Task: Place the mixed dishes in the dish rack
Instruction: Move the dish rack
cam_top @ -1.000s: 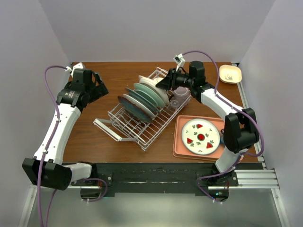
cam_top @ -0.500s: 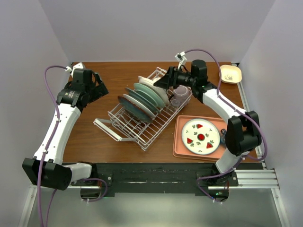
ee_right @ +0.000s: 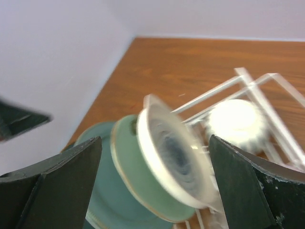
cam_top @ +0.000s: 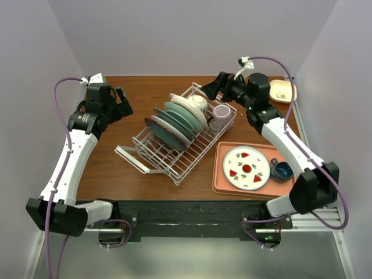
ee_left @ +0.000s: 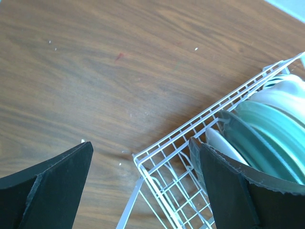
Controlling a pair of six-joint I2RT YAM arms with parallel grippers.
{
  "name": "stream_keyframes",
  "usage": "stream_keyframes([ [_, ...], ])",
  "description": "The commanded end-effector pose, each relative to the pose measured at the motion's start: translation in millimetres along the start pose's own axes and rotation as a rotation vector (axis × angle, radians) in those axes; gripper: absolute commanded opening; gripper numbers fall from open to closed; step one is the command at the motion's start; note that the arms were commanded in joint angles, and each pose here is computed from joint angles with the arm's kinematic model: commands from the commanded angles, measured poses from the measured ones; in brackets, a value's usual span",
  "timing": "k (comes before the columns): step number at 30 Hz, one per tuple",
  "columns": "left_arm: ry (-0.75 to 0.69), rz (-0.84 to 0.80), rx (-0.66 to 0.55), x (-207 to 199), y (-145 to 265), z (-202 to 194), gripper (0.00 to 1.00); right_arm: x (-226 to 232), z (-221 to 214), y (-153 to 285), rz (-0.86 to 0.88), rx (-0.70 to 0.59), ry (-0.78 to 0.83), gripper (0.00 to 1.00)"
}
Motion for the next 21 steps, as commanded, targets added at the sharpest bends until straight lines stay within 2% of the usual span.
stream_keyframes([
  [1,-0.016,-0.010,-0.110,4,13,13,1.00,-19,16,29,-0.350,-0.269,0.031,0.99],
  [3,-0.020,0.000,-0.125,6,15,13,1.00,-31,7,39,-0.449,-0.277,0.009,0.99],
  [11,-0.002,0.002,-0.233,12,24,11,1.00,-58,-8,95,-0.794,-0.516,-0.019,0.99],
  [21,-0.010,-0.011,-0.241,12,19,4,1.00,-76,-26,120,-0.946,-0.559,-0.030,0.99],
])
Point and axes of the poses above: each gripper's point midway between its finger pads, its own y axis back along the fingers, its own x axis along the line the jaws close on, z = x × y, the point moved 10 cm from there along y, back along the fingers, and after that the axes turned 13 degrees about -y, right-handed, at the moved point
